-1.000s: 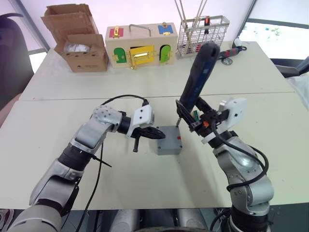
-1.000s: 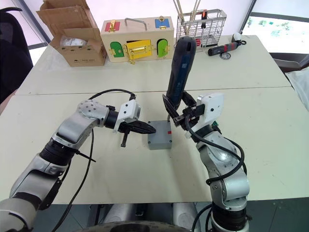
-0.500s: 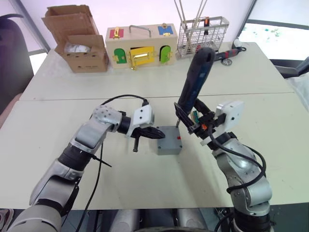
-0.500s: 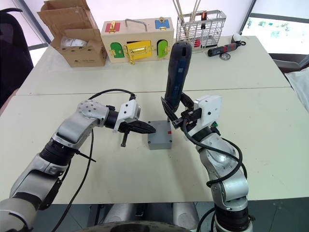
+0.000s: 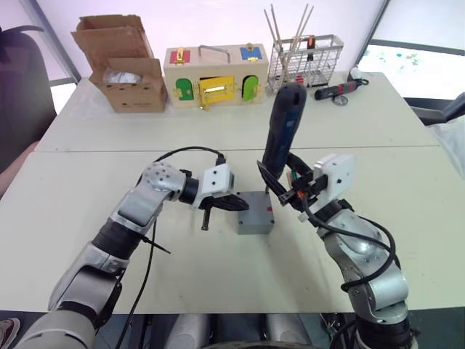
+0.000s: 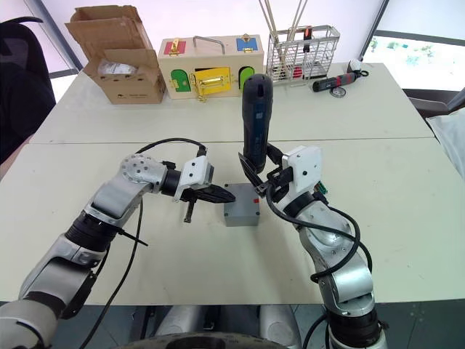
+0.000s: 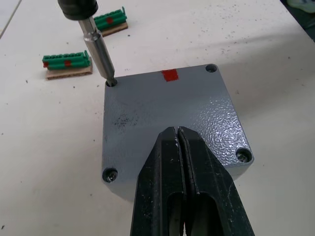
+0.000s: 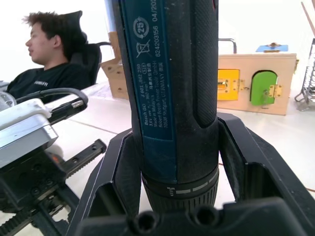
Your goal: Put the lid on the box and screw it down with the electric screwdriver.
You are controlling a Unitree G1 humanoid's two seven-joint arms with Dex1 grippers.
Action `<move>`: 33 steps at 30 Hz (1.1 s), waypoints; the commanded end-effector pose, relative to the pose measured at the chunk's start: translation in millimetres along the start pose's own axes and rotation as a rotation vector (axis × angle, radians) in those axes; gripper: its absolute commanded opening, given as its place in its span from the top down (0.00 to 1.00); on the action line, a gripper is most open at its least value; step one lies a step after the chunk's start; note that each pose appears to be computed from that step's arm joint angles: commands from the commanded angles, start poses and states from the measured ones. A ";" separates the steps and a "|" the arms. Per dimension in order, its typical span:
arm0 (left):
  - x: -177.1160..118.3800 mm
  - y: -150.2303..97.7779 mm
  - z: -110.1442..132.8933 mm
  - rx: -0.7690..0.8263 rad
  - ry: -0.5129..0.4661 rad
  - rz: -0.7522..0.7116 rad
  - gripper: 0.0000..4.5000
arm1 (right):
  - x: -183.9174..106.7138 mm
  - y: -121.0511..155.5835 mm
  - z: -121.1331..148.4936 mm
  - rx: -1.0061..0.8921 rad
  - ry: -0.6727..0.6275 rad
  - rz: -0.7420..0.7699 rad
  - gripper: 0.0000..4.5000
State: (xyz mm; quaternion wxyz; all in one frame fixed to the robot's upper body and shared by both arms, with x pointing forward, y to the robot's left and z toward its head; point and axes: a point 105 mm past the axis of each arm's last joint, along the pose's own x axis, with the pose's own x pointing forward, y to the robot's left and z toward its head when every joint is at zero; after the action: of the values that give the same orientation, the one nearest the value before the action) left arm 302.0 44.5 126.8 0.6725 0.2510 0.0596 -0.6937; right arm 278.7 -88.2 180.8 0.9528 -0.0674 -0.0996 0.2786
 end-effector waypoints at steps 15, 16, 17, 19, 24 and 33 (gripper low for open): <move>19.5 -12.8 -12.7 -0.022 0.043 -0.035 1.00 | -5.6 6.8 -50.7 0.081 0.205 -0.009 0.58; 19.6 -12.5 -12.9 -0.021 0.044 -0.035 1.00 | -6.2 7.1 -51.5 0.080 0.208 -0.008 0.58; 19.5 -12.0 -12.9 -0.020 0.044 -0.034 1.00 | -6.8 7.6 -52.5 0.077 0.212 -0.004 0.58; 19.4 -11.2 -12.9 -0.018 0.044 -0.031 1.00 | -8.3 6.8 -55.5 0.067 0.227 -0.006 0.58; 20.1 -11.8 -12.8 -0.017 0.041 -0.033 1.00 | -12.2 3.9 -63.2 0.059 0.258 -0.020 0.58; 21.1 -11.3 -15.7 -0.019 0.044 -0.032 1.00 | -14.3 -1.9 -71.9 0.074 0.276 -0.073 0.58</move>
State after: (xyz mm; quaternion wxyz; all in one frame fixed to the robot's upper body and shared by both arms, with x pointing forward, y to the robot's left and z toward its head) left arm 297.5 30.7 114.5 0.6676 0.2517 0.0602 -0.6981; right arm 280.5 -92.2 164.2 0.9622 -0.0750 -0.0749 0.2507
